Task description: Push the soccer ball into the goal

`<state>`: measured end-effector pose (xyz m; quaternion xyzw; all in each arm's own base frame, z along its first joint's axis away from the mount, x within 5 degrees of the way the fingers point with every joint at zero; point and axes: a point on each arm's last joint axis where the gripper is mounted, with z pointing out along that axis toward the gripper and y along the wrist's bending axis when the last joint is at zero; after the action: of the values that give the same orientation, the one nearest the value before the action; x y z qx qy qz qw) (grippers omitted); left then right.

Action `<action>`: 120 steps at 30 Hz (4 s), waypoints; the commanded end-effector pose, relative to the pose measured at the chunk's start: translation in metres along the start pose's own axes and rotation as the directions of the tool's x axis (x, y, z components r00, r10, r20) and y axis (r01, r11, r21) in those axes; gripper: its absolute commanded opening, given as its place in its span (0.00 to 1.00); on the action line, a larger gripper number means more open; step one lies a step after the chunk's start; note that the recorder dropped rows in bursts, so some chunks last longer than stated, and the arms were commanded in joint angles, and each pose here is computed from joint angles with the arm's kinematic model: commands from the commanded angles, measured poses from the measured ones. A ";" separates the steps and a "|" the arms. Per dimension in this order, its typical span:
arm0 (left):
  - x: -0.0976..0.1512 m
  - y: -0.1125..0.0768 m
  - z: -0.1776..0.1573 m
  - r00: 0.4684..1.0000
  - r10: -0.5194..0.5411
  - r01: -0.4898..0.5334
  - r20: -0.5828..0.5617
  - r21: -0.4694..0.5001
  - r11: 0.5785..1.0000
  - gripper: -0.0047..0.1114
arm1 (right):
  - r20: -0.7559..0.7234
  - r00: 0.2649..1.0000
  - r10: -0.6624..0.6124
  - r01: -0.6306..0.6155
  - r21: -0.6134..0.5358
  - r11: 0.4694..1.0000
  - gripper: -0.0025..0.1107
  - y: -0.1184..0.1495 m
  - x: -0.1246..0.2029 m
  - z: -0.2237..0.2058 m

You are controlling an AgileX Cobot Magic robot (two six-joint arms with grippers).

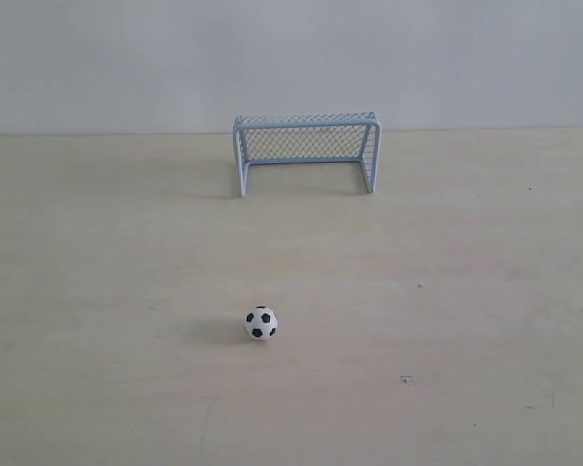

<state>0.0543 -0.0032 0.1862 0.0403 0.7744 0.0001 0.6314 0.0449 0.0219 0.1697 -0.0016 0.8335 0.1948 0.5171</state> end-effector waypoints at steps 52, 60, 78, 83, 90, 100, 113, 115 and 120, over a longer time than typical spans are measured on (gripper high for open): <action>-0.001 0.000 0.000 1.000 0.005 -0.005 -0.001 0.004 1.000 0.08 | 0.101 0.916 -0.387 0.369 0.162 0.915 0.02 -0.010 -0.015 -0.002; -0.001 0.000 0.000 1.000 0.005 -0.005 -0.001 0.004 1.000 0.08 | 0.210 0.926 -0.312 0.285 0.149 0.947 0.02 -0.001 -0.038 -0.015; -0.001 0.000 0.000 1.000 0.005 -0.005 -0.001 0.004 1.000 0.08 | 0.557 0.828 -0.062 0.107 -0.048 0.993 0.02 0.038 -0.114 -0.083; -0.001 0.000 0.000 1.000 0.005 -0.005 -0.001 0.004 1.000 0.08 | 0.673 0.726 0.140 0.005 -0.209 0.978 0.02 0.043 -0.126 -0.093; -0.001 0.000 0.000 1.000 0.005 -0.005 -0.001 0.004 1.000 0.08 | 0.764 0.646 0.011 0.114 -0.110 0.987 0.02 0.050 -0.153 -0.106; -0.001 0.000 0.000 1.000 0.005 -0.005 -0.001 0.004 1.000 0.08 | 0.315 0.892 -0.324 0.329 0.039 0.943 0.02 0.076 -0.236 -0.034; -0.001 0.000 0.000 1.000 0.005 -0.005 -0.001 0.004 1.000 0.08 | -0.251 0.820 -0.514 0.443 -0.290 0.848 0.02 0.080 -0.216 0.118; -0.001 0.000 0.000 1.000 0.005 -0.005 -0.001 0.004 1.000 0.08 | -0.285 0.758 -0.586 0.474 -0.377 0.796 0.02 0.088 -0.201 0.136; -0.001 0.000 0.000 1.000 0.005 -0.005 -0.001 0.004 1.000 0.08 | -0.311 0.603 -0.735 0.500 -0.570 0.652 0.02 0.119 -0.165 0.168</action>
<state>0.0543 -0.0032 0.1862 0.0403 0.7744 0.0001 0.6314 0.2414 0.1319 0.2940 -0.4148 0.8377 0.1559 0.3191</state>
